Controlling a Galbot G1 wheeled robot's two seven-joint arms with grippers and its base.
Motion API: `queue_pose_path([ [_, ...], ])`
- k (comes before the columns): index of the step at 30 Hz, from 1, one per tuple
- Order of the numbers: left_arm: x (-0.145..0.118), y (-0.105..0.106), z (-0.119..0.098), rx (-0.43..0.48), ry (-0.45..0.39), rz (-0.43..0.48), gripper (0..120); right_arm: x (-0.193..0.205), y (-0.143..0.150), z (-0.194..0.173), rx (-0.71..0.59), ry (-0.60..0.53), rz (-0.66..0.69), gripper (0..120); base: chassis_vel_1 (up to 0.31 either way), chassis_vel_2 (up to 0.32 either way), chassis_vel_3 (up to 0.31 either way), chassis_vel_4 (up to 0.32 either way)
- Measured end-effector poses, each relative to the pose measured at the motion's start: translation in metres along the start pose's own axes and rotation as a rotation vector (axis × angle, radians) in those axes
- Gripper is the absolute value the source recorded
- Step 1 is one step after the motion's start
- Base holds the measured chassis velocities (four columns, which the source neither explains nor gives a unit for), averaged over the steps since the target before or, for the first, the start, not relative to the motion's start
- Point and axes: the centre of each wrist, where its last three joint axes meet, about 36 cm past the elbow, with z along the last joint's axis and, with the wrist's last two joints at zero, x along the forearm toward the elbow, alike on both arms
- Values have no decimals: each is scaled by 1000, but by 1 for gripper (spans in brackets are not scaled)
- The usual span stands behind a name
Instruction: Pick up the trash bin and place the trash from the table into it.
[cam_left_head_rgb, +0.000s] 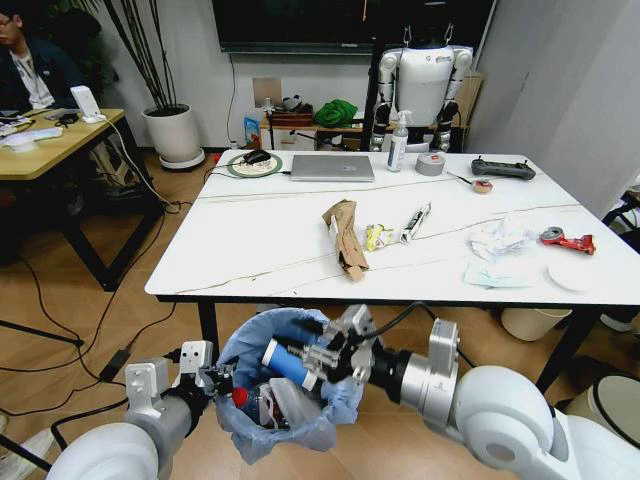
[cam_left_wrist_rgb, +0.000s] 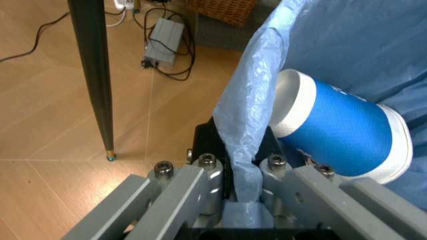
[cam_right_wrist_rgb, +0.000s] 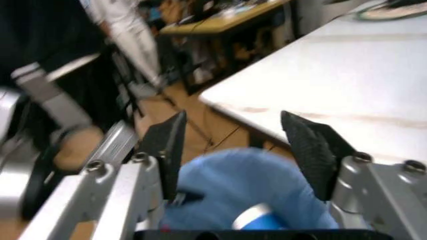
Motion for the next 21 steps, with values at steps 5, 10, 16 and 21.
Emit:
queue_pose_path([
  [5, 0, -1, 1, 2, 2, 1, 2, -7, -6, -13, -53, -44, 122, 71, 0, 0, 0, 0],
  [10, 0, -2, 2, 1, 3, 6, 2, -23, -23, -18, -114, -57, 331, 90, 0, 0, 0, 0],
  [16, 0, -2, 2, -3, 1, 10, 2, -55, -55, -18, -66, -87, 509, 100, 0, 0, 0, 0],
  [21, -1, -3, 3, 3, 4, 11, 2, -94, -71, -27, -78, -69, 639, 100, 0, 0, 0, 0],
])
